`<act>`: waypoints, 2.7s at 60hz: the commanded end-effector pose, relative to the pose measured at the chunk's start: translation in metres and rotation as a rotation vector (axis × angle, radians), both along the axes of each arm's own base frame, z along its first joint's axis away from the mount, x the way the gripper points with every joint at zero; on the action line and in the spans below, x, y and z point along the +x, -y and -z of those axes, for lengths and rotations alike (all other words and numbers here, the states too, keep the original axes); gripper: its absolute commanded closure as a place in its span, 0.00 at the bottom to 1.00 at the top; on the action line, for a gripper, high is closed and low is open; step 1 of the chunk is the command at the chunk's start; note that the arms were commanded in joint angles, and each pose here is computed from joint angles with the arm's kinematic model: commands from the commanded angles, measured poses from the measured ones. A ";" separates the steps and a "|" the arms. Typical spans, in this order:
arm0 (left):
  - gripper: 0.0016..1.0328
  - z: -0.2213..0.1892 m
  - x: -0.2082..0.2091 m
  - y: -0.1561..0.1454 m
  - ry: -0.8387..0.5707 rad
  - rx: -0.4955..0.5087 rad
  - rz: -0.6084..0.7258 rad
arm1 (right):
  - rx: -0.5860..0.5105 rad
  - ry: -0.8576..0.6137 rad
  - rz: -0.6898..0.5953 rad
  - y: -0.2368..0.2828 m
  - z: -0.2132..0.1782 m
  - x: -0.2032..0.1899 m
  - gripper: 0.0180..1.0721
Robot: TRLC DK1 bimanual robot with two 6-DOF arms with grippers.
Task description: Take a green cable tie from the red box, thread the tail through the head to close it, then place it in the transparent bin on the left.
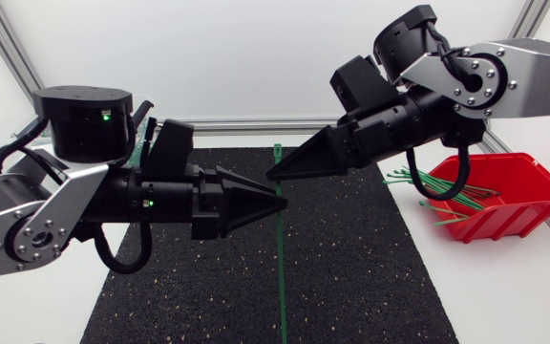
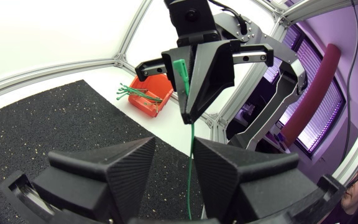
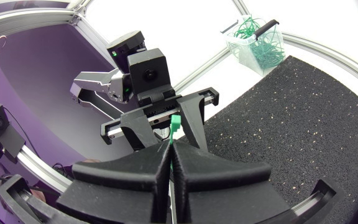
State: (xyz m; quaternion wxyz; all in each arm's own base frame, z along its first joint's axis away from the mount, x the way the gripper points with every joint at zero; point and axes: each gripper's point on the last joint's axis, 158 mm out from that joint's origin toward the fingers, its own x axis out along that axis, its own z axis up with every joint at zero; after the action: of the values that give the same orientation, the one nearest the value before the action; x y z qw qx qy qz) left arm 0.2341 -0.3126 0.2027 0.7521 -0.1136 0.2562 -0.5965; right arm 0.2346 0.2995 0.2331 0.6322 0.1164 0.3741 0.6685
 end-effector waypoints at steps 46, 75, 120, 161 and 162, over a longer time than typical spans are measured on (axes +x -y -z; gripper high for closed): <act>0.96 -0.015 0.010 -0.006 -0.045 -0.045 -0.041 | 0.006 0.000 -0.007 0.000 0.006 -0.012 0.94; 0.96 -0.025 0.011 -0.014 -0.045 -0.068 -0.042 | 0.013 0.062 0.011 0.017 0.014 -0.020 0.63; 0.96 -0.035 0.004 -0.012 -0.075 -0.092 -0.012 | -0.040 0.100 -0.041 0.001 0.049 -0.021 0.62; 0.96 -0.027 0.006 -0.007 -0.100 -0.081 0.000 | -0.037 0.143 -0.036 -0.001 0.050 -0.022 0.95; 0.96 -0.026 0.007 -0.007 -0.105 -0.080 -0.001 | -0.036 0.146 -0.036 -0.001 0.049 -0.022 0.95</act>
State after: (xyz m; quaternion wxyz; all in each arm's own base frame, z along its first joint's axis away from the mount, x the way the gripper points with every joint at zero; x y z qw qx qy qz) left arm 0.2360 -0.3014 0.2199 0.7383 -0.1672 0.2721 -0.5941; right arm 0.2146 0.3022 0.1903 0.6475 0.0506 0.3373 0.6815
